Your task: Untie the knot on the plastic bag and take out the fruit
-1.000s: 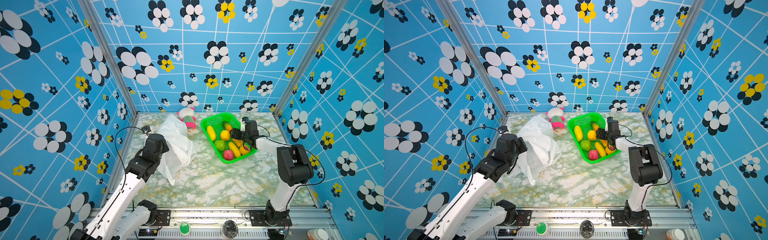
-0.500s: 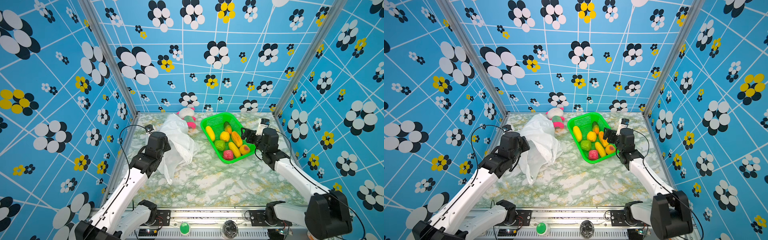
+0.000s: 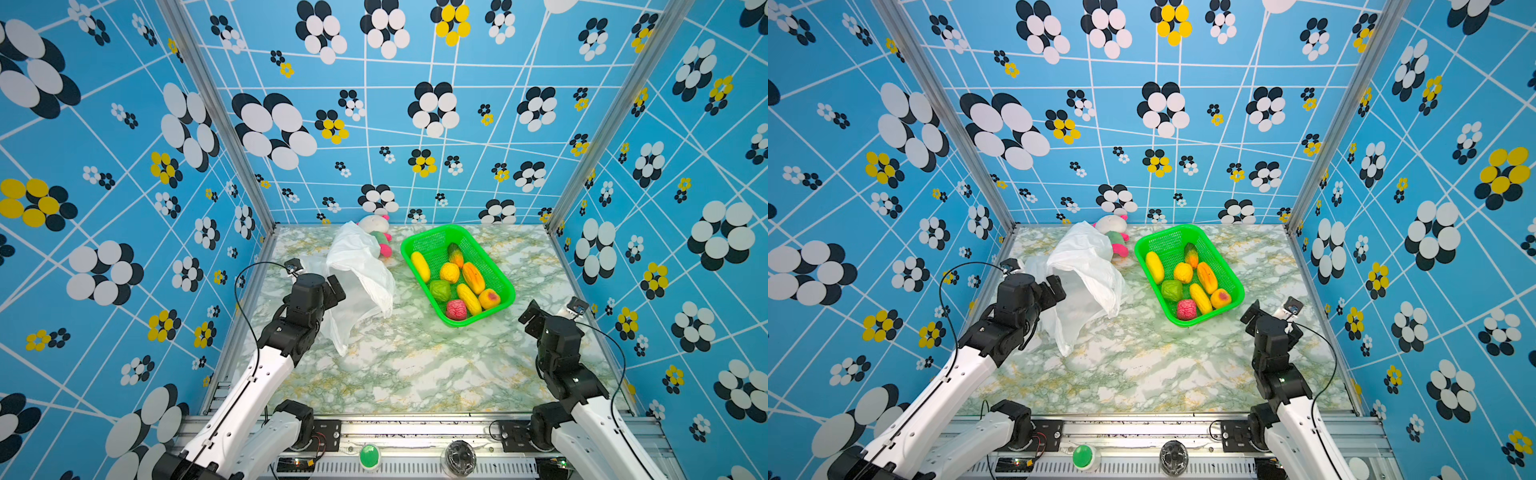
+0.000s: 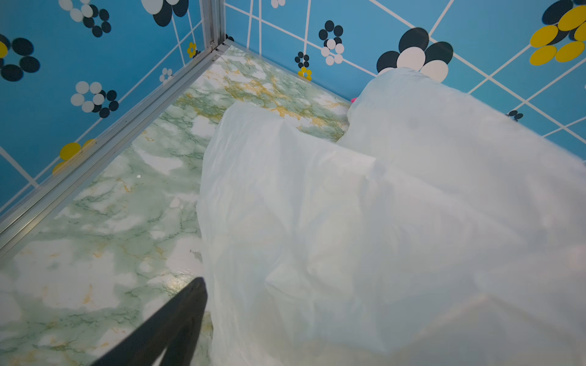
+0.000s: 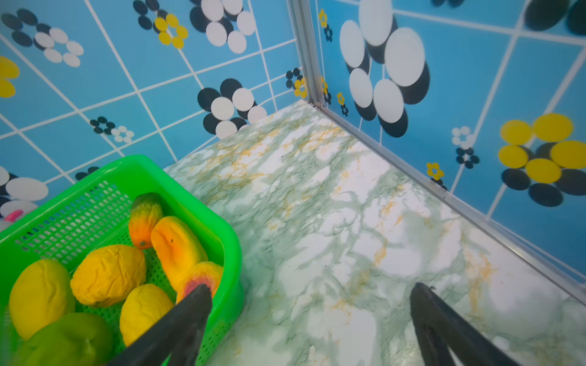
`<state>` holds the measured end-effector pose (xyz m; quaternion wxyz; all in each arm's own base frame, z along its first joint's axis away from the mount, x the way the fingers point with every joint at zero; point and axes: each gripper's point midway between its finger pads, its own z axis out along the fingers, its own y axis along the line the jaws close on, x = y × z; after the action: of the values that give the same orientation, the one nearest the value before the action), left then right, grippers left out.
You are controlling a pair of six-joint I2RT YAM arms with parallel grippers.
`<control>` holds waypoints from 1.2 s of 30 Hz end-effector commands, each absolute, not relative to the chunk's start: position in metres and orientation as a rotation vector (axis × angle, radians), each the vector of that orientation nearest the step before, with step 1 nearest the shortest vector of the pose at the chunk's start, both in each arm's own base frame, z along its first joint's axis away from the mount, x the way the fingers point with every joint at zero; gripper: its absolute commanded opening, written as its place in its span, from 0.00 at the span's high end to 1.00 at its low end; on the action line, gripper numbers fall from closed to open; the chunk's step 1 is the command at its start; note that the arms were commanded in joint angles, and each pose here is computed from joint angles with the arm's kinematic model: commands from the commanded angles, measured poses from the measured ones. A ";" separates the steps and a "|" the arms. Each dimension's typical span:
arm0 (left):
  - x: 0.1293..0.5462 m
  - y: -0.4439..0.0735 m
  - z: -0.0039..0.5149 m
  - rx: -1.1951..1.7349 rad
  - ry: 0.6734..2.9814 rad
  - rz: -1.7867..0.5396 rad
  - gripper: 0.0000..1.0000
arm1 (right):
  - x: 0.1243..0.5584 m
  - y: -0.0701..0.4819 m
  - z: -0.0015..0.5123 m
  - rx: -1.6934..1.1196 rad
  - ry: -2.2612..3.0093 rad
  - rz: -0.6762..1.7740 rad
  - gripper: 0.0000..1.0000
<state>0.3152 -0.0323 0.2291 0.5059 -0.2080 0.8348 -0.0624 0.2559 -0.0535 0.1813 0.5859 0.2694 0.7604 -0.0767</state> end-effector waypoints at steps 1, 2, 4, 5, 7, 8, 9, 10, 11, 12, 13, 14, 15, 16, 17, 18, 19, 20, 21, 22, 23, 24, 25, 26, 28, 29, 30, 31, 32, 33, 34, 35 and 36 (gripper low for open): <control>0.308 -0.009 0.243 -0.596 1.921 -0.083 0.01 | 0.229 -0.079 0.190 0.700 1.753 -0.346 0.01; 0.304 -0.003 0.245 -0.627 1.901 -0.079 0.01 | 0.225 -0.081 0.195 0.692 1.741 -0.364 0.01; 0.296 0.004 0.252 -0.657 1.848 -0.111 0.01 | 0.221 -0.084 0.203 0.670 1.718 -0.395 0.01; 0.291 0.006 0.258 -0.663 1.809 -0.130 0.01 | 0.220 -0.085 0.206 0.648 1.710 -0.415 0.01; 0.276 0.013 0.268 -0.677 1.719 -0.163 0.01 | 0.221 -0.086 0.210 0.597 1.688 -0.456 0.01; 0.267 0.017 0.273 -0.689 1.666 -0.174 0.01 | 0.220 -0.089 0.210 0.610 1.675 -0.471 0.01; 0.259 0.023 0.276 -0.709 1.621 -0.177 0.01 | 0.220 -0.089 0.209 0.614 1.665 -0.468 0.00; 0.249 0.032 0.277 -0.740 1.566 -0.174 0.01 | 0.223 -0.088 0.207 0.607 1.656 -0.459 0.01; 0.240 0.038 0.278 -0.765 1.512 -0.176 0.01 | 0.225 -0.087 0.202 0.604 1.652 -0.454 0.01; 0.234 0.043 0.278 -0.778 1.476 -0.180 0.01 | 0.227 -0.086 0.198 0.599 1.650 -0.457 0.01; 0.228 0.047 0.280 -0.785 1.438 -0.185 0.01 | 0.231 -0.085 0.190 0.581 1.656 -0.470 0.01; 0.222 0.052 0.277 -0.808 1.416 -0.172 0.01 | 0.233 -0.085 0.182 0.571 1.659 -0.486 0.01; 0.217 0.061 0.270 -0.862 1.410 -0.136 0.01 | 0.237 -0.086 0.174 0.566 1.656 -0.502 0.01; 0.212 0.070 0.262 -0.917 1.417 -0.083 0.01 | 0.241 -0.085 0.168 0.553 1.658 -0.506 0.01; 0.208 0.079 0.255 -0.976 1.424 -0.028 0.01 | 0.244 -0.084 0.162 0.551 1.655 -0.510 0.01; 0.207 0.085 0.250 -1.011 1.439 0.023 0.01 | 0.249 -0.083 0.159 0.542 1.652 -0.513 0.01; 0.209 0.090 0.244 -1.035 1.462 0.076 0.01 | 0.254 -0.081 0.155 0.514 1.670 -0.525 0.01; 0.212 0.095 0.237 -1.058 1.489 0.133 0.01 | 0.261 -0.078 0.151 0.483 1.701 -0.531 0.01; 0.214 0.100 0.229 -1.089 1.513 0.185 0.01 | 0.267 -0.074 0.146 0.456 1.726 -0.526 0.00; 0.218 0.104 0.220 -1.110 1.537 0.227 0.01 | 0.272 -0.071 0.144 0.434 1.727 -0.514 0.01; 0.222 0.109 0.209 -1.130 1.566 0.271 0.01 | 0.279 -0.066 0.142 0.405 1.734 -0.498 0.01; 0.226 0.114 0.197 -1.157 1.592 0.309 0.01 | 0.287 -0.058 0.141 0.353 1.751 -0.469 0.01; 0.230 0.117 0.187 -1.171 1.610 0.334 0.01 | 0.292 -0.054 0.140 0.328 1.758 -0.458 0.01; 0.235 0.121 0.175 -1.169 1.629 0.356 0.01 | 0.299 -0.045 0.140 0.287 1.758 -0.415 0.01; 0.247 0.124 0.156 -1.150 1.652 0.372 0.01 | 0.309 -0.039 0.140 0.255 1.753 -0.390 0.01; 0.252 0.126 0.145 -1.131 1.664 0.380 0.01 | 0.316 -0.036 0.139 0.241 1.761 -0.386 0.01; 0.254 0.129 0.135 -1.140 1.667 0.393 0.01 | 0.322 -0.034 0.137 0.229 1.770 -0.385 0.01; 0.254 0.132 0.129 -1.157 1.668 0.408 0.01 | 0.328 -0.031 0.136 0.218 1.776 -0.381 0.00; 0.255 0.135 0.127 -1.159 1.684 0.409 0.01 | 0.334 -0.029 0.136 0.209 1.774 -0.374 0.00; 0.258 0.135 0.125 -1.141 1.697 0.418 0.01 | 0.341 -0.027 0.136 0.202 1.766 -0.366 0.00; 0.261 0.134 0.124 -1.127 1.704 0.415 0.01 | 0.344 -0.025 0.136 0.196 1.760 -0.357 0.01; 0.266 0.132 0.123 -1.097 1.713 0.402 0.01 | 0.349 -0.023 0.136 0.189 1.753 -0.348 0.01; 0.272 0.130 0.121 -1.058 1.725 0.393 0.01 | 0.353 -0.021 0.136 0.182 1.748 -0.341 0.01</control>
<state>0.2484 0.1318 0.1044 0.4668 -0.4660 0.7277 0.1881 0.3318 -0.0330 0.1058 0.5701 0.0879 0.7969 -0.1795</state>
